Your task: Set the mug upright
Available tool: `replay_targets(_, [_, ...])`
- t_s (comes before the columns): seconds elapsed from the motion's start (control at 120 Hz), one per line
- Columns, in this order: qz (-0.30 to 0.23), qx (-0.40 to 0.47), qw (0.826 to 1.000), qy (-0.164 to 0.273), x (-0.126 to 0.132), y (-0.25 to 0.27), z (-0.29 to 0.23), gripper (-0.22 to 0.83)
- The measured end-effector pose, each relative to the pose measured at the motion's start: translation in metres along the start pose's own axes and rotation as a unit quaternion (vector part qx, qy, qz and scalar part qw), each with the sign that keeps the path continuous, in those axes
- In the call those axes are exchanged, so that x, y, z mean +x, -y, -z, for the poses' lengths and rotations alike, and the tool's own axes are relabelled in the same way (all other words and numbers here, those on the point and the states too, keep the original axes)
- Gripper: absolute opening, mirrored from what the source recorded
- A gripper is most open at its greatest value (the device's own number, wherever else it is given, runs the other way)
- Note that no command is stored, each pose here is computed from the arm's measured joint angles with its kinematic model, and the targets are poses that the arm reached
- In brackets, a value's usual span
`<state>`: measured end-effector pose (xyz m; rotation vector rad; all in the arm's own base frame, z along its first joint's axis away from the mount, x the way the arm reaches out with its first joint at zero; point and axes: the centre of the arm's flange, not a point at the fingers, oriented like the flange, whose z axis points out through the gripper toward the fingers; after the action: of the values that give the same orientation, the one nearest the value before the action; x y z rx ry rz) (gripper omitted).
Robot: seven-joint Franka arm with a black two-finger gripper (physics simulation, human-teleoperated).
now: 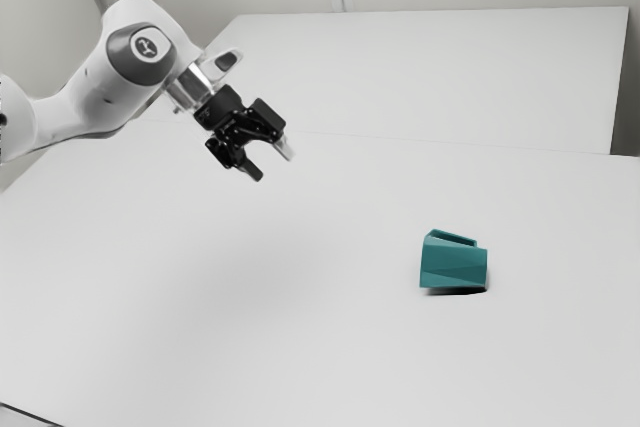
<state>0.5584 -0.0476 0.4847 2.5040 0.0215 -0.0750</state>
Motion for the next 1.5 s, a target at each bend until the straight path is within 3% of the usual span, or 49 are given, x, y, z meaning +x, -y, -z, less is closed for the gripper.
replay_targets(0.208, [-0.007, -0.078, 0.997, -0.027, 0.008, 0.024, -0.033, 0.60])
replay_targets(0.592, [-0.027, -0.169, 0.984, -0.038, 0.011, 0.059, -0.118, 0.60])
replay_targets(0.925, [-0.065, -0.210, 0.975, -0.036, 0.011, 0.054, -0.180, 0.60])
replay_targets(1.5, [-0.139, -0.227, 0.963, -0.036, 0.008, 0.017, -0.231, 0.60])
